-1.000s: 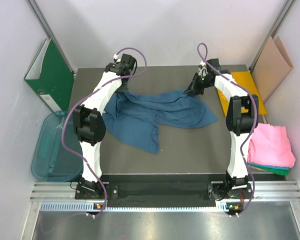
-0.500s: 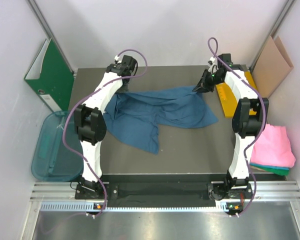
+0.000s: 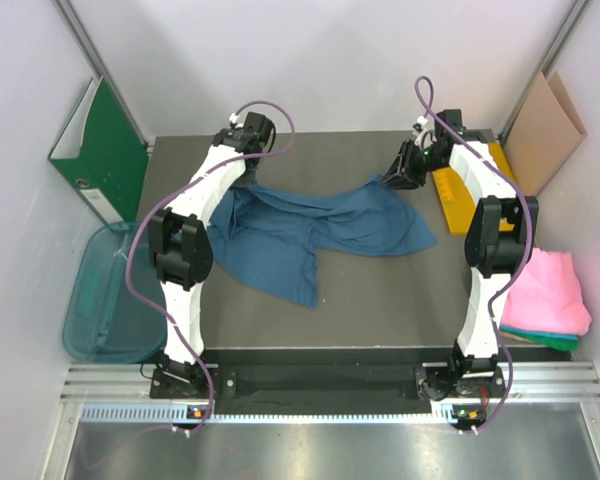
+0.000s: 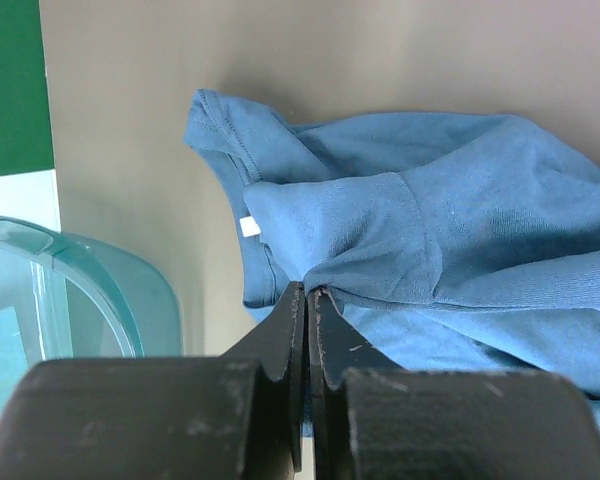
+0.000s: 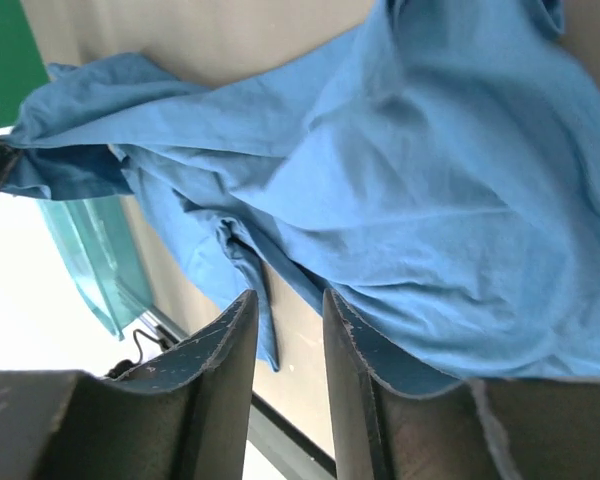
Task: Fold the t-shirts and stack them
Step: Flatten out the tshirt
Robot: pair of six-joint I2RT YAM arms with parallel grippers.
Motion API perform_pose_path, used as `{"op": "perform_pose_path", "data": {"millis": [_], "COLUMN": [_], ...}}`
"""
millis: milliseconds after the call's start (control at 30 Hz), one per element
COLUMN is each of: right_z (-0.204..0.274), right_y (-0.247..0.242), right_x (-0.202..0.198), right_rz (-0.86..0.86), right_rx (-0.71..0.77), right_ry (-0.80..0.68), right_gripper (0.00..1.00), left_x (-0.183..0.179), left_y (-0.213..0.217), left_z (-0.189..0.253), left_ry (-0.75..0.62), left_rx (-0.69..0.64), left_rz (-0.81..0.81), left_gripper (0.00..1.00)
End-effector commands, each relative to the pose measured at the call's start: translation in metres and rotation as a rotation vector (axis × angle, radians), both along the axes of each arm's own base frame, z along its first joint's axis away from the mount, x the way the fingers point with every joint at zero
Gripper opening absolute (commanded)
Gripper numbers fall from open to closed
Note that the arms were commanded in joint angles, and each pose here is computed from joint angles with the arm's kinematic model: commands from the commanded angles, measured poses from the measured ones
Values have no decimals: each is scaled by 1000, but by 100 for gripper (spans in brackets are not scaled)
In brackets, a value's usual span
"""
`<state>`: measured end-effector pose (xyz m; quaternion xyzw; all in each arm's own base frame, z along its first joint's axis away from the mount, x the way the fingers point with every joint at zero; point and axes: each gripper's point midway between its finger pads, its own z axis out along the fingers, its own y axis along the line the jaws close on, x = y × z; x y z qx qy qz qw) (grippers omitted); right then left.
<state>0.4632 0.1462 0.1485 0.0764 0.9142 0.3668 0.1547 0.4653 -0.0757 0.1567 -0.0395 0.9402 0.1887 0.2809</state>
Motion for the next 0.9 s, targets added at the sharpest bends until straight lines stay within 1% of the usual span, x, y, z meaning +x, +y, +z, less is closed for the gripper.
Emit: {"op": "perform_pose_path", "data": {"millis": [0,100,233,333,633,867], "right_z": [31,21,10,2,-23,-32], "right_y": [11,13,9,10,18,20], "right_x": [8,8,12,23,58,71], "right_rz": [9,21,10,2,-55,-80], "right_rx": [51,38,8,24,86,95], "right_ry": [-112,-89,-99,-107,-97,-91], "right_gripper": [34,35,46,49,48,48], "left_x": [-1,-3,-5,-4,-5,-5], "left_y": [-1,0,2,1,2,3], "left_z": [2,1,1,1,2,2], "left_ry": [-8,-3,-1,-2,0,-2], "left_rx": [-3,5,11,6,12,16], "left_rz": [9,10,14,12,13,15], "left_gripper": [0,0,0,0,0,0]}}
